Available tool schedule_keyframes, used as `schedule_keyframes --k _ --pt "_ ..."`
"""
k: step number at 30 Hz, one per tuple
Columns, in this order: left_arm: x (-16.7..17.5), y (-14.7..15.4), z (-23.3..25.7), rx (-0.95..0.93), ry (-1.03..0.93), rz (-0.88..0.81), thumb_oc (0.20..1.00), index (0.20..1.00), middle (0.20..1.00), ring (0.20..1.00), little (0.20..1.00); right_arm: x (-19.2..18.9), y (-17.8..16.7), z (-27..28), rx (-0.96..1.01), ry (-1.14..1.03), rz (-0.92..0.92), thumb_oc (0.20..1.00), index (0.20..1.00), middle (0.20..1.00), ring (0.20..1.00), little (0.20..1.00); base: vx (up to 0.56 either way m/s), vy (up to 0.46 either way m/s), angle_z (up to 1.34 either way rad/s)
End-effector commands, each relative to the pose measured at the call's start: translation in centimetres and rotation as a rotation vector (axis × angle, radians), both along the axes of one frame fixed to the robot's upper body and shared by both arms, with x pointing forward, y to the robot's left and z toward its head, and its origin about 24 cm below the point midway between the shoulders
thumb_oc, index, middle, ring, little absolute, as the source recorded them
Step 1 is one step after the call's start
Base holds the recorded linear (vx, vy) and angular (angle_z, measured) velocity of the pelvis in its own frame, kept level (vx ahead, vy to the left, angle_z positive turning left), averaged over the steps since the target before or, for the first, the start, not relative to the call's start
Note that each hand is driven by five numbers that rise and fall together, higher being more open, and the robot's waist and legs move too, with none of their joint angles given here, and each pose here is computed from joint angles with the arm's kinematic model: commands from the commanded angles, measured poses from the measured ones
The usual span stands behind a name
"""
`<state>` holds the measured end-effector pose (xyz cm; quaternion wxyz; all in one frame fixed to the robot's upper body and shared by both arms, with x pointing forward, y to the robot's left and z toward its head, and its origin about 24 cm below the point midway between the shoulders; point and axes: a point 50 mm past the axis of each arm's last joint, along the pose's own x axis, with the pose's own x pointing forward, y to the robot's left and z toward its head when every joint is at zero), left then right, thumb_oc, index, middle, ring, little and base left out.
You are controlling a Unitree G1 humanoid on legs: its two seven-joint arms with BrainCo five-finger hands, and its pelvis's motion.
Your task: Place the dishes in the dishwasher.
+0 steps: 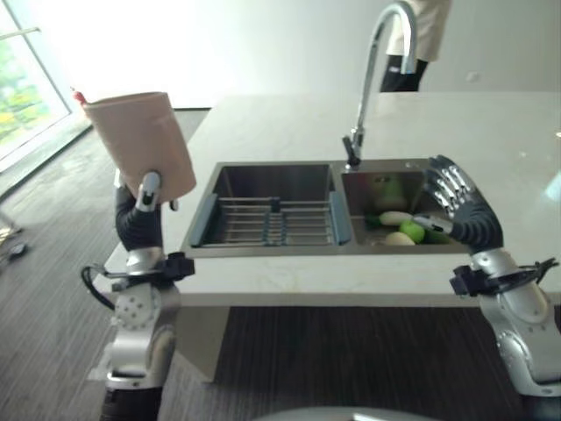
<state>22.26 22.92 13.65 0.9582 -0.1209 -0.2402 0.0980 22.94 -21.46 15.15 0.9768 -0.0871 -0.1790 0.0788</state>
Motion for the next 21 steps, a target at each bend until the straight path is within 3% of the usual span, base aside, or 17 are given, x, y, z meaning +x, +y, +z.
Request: schedule_keyframes --k 1,9,15,21 --pt "0.3 0.5 4.0 0.046 -0.199 -0.069 0.200 0.200 0.200 0.200 0.200 -0.6 0.0 4.5 0.036 -0.262 0.006 1.000 1.000 1.000 1.000 1.000 -0.17 -0.070 0.51" --pt "0.7 1.0 4.3 -0.050 -0.216 -0.135 0.200 0.200 0.200 0.200 0.200 -0.9 -1.3 6.0 0.019 -0.367 -0.047 1.000 1.000 1.000 1.000 1.000 -0.23 0.125 0.76" --pt "1.3 0.4 3.2 -0.160 -0.201 -0.261 0.200 0.200 0.200 0.200 0.200 -1.1 -2.9 5.9 0.001 -0.368 -0.126 1.000 1.000 1.000 1.000 1.000 -0.10 0.501 1.49" --pt "1.6 -0.2 3.9 -0.146 -0.167 -0.282 0.200 0.200 0.200 0.200 0.200 -0.7 -1.2 4.9 0.024 -0.355 -0.136 1.000 1.000 1.000 1.000 1.000 0.03 0.516 1.15"
